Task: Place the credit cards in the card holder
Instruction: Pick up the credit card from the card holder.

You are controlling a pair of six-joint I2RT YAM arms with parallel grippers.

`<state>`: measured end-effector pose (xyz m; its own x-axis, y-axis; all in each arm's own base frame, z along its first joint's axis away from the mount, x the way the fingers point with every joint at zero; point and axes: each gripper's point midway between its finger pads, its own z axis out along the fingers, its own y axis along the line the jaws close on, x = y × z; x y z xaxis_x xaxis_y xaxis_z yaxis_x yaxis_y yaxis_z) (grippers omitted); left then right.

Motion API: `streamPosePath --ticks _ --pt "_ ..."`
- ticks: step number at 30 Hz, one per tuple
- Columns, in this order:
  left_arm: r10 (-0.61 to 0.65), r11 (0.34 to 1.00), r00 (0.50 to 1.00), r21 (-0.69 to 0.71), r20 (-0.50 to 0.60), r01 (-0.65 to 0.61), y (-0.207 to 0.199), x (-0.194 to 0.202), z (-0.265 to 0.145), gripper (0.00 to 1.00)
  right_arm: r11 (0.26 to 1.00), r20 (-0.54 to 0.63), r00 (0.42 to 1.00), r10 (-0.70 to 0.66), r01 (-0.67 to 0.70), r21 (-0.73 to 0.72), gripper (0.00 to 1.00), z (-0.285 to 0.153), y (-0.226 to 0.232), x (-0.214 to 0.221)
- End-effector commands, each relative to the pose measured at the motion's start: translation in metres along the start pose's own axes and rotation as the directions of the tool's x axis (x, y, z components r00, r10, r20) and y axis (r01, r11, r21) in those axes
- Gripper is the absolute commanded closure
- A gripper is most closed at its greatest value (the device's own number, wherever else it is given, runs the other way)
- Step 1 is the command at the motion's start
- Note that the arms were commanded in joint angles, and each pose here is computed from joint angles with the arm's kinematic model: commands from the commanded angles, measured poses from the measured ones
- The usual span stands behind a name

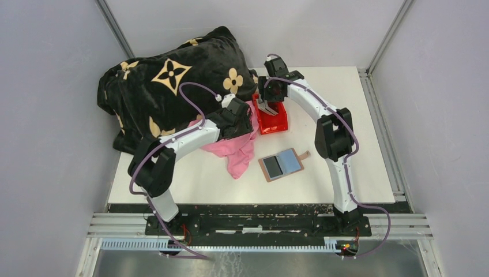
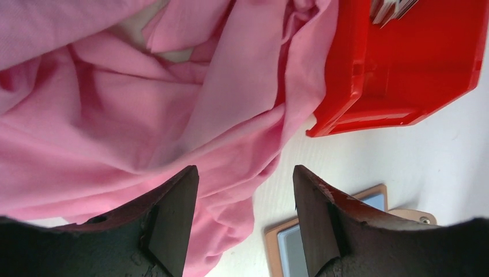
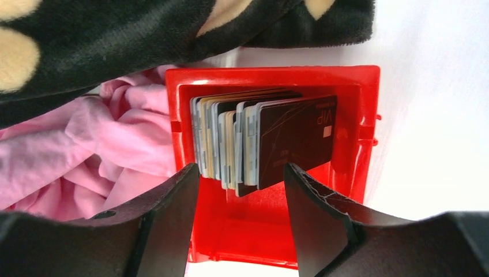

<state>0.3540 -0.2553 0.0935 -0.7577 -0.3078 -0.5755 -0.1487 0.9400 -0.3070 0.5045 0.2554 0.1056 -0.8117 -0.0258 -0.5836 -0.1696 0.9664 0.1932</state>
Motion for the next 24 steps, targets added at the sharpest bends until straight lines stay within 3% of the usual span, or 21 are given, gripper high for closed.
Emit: streamPosePath --ticks 1,16,24 --pt "0.013 0.997 0.999 0.075 0.05 -0.016 -0.025 -0.024 0.001 0.32 1.0 0.029 0.999 0.024 -0.024 -0.012 0.38 0.002 -0.006 -0.016" --pt "-0.034 0.991 0.998 0.132 0.05 0.027 -0.043 -0.043 0.036 0.36 0.989 -0.052 0.995 0.087 -0.092 -0.116 0.4 0.018 -0.002 0.001" --pt "-0.037 0.988 0.999 0.149 0.03 0.032 -0.051 -0.045 0.051 0.37 0.977 -0.067 0.991 0.113 -0.123 -0.173 0.55 0.014 0.007 0.002"
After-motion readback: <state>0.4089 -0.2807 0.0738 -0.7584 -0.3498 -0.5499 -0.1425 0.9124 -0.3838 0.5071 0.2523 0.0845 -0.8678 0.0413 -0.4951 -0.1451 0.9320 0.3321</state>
